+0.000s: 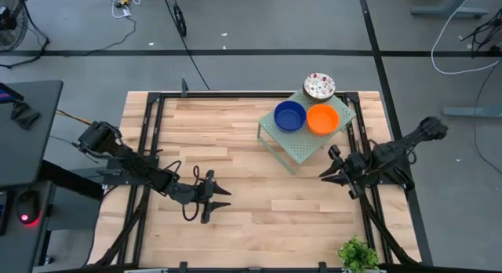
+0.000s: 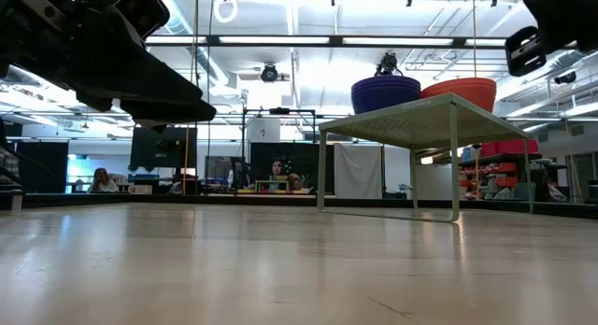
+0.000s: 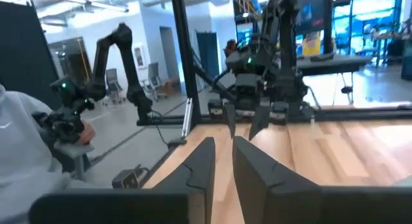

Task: Pick & Place Mini bowls
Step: Return to Home Position

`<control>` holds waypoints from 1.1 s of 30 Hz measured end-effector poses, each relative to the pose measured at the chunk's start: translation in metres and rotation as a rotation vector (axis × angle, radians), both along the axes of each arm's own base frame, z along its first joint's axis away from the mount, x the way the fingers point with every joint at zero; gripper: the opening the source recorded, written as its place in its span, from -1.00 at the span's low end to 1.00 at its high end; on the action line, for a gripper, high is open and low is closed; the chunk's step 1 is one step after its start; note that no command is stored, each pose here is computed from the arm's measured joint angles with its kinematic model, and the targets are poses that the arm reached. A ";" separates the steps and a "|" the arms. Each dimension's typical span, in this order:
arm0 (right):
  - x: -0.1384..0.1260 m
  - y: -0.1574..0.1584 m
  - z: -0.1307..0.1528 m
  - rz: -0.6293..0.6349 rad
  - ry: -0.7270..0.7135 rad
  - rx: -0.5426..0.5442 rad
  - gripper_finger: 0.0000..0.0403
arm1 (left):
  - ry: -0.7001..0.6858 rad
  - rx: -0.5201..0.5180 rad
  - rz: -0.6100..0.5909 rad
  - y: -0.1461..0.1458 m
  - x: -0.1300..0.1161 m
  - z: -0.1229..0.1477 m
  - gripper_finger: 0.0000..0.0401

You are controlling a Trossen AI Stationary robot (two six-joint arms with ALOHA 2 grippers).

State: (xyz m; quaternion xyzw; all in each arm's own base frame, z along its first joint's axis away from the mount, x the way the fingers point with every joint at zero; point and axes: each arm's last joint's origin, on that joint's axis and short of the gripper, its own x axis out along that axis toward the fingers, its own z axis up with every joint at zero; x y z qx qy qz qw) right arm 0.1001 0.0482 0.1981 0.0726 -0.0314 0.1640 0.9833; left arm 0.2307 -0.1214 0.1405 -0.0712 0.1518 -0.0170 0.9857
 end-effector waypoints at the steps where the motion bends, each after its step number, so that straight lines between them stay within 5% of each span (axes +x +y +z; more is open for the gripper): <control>1: -0.003 -0.002 0.001 -0.005 -0.012 0.000 -0.71 | 0.000 0.000 0.000 0.000 0.000 0.000 -0.14; 15: -0.017 -0.018 -0.009 -0.268 0.072 -0.078 -0.71 | 0.001 0.001 0.000 0.000 0.000 0.000 -0.14; 21: -0.015 -0.022 -0.002 -0.213 0.015 -0.010 -0.71 | 0.001 0.002 0.003 0.000 0.000 0.000 -0.14; 26: -0.014 -0.028 0.004 -0.193 -0.075 -0.063 -0.71 | -0.005 0.006 0.041 0.006 0.003 0.000 -0.14; 33: -0.010 -0.038 -0.006 -0.230 0.042 -0.034 -0.71 | -0.005 0.016 0.051 0.009 0.004 0.000 -0.14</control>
